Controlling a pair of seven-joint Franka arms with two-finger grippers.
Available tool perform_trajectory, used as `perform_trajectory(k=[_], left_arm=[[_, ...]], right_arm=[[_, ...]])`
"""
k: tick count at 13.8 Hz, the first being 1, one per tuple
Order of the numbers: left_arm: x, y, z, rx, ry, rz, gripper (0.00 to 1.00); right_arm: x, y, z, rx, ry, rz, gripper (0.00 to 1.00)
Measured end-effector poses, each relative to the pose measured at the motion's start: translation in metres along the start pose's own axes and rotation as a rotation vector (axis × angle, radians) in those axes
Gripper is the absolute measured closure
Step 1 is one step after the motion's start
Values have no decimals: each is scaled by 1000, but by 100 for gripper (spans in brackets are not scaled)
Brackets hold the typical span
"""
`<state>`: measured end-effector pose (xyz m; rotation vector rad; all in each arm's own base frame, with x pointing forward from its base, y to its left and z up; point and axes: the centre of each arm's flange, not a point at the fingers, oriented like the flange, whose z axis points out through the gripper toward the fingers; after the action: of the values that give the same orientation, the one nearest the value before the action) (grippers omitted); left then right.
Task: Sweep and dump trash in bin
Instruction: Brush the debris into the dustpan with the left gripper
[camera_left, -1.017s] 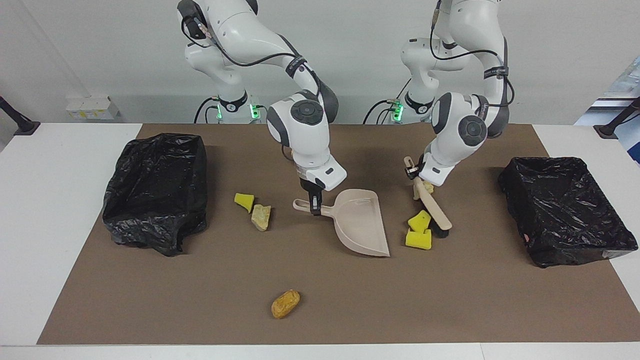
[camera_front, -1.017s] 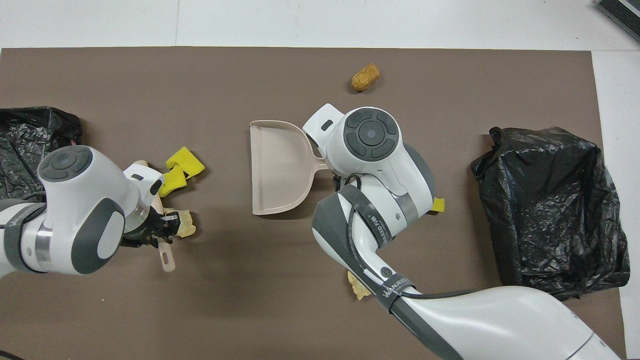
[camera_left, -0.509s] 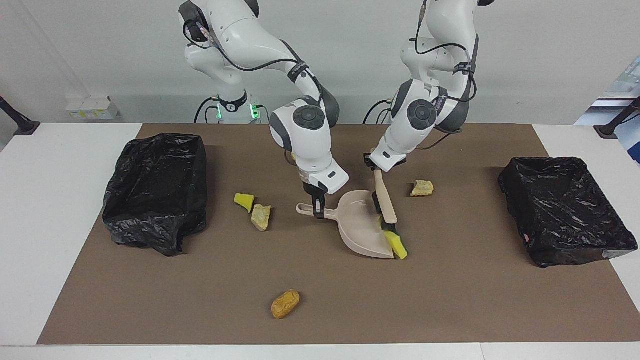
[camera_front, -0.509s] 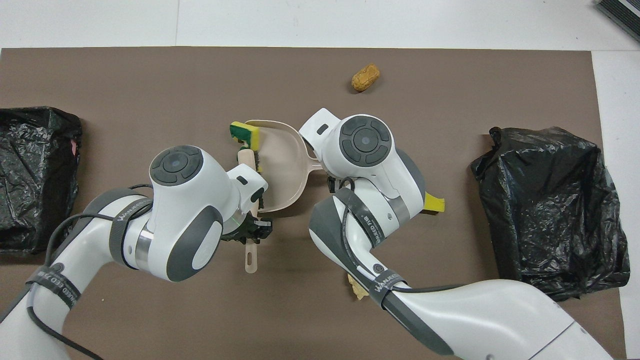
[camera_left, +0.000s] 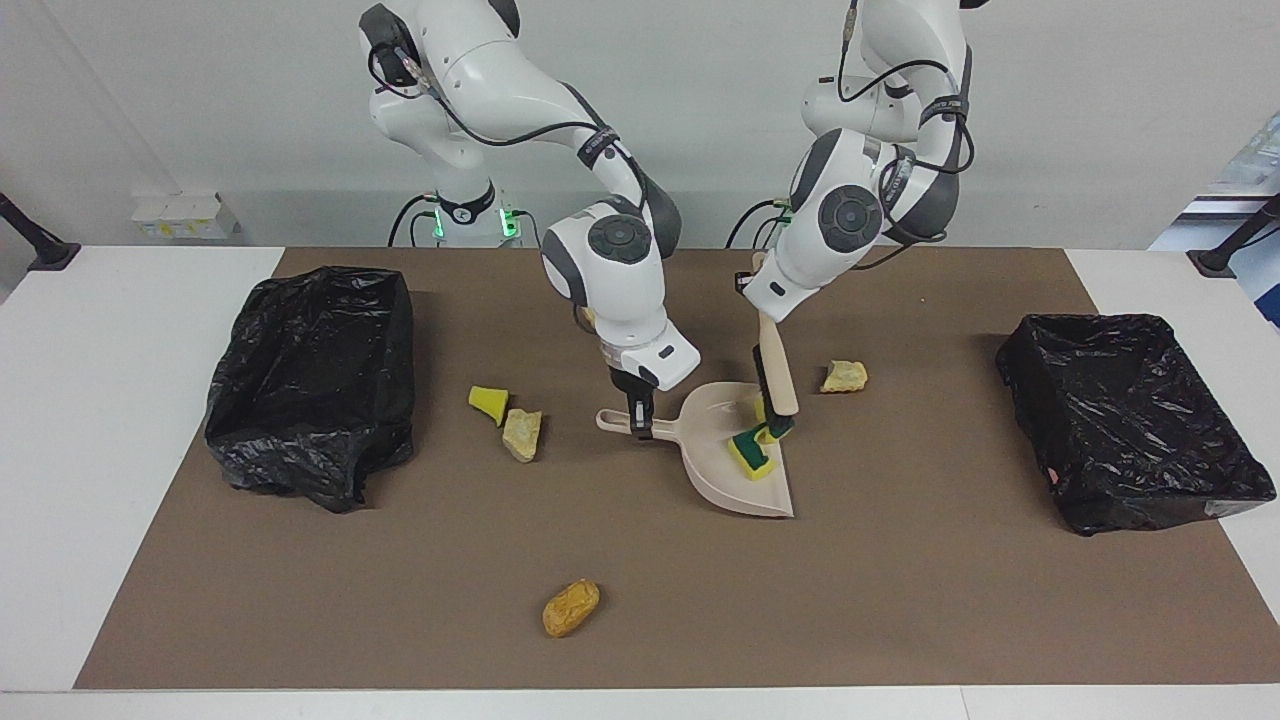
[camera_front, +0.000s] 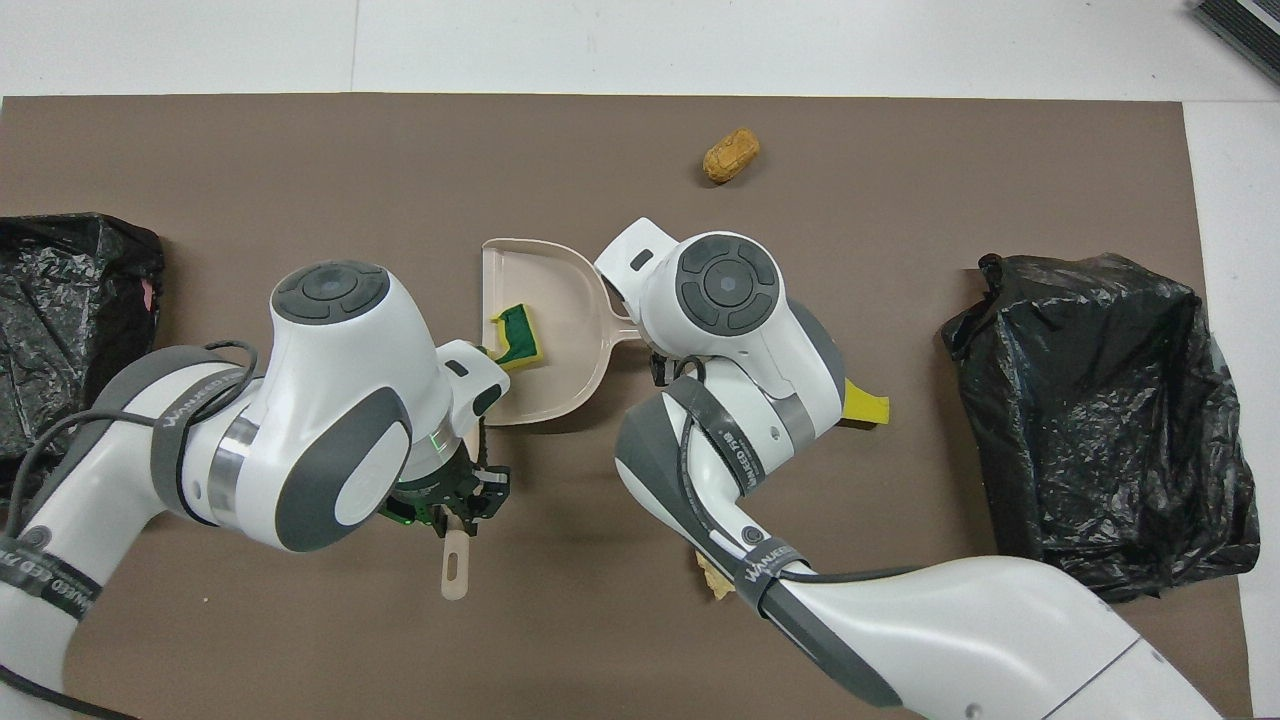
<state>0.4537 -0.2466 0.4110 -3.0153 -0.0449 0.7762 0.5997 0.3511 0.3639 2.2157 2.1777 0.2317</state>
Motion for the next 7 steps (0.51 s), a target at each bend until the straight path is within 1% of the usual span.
perform_trajectory(k=[3,7], left_arm=[[0,-38,16,60,-23,-147,74],[-8,-74,38,87,-42,-339,74]], right_arm=[[-1,0,2,3,-2,1,69],[-3,-1,3,6,-4,3,69]])
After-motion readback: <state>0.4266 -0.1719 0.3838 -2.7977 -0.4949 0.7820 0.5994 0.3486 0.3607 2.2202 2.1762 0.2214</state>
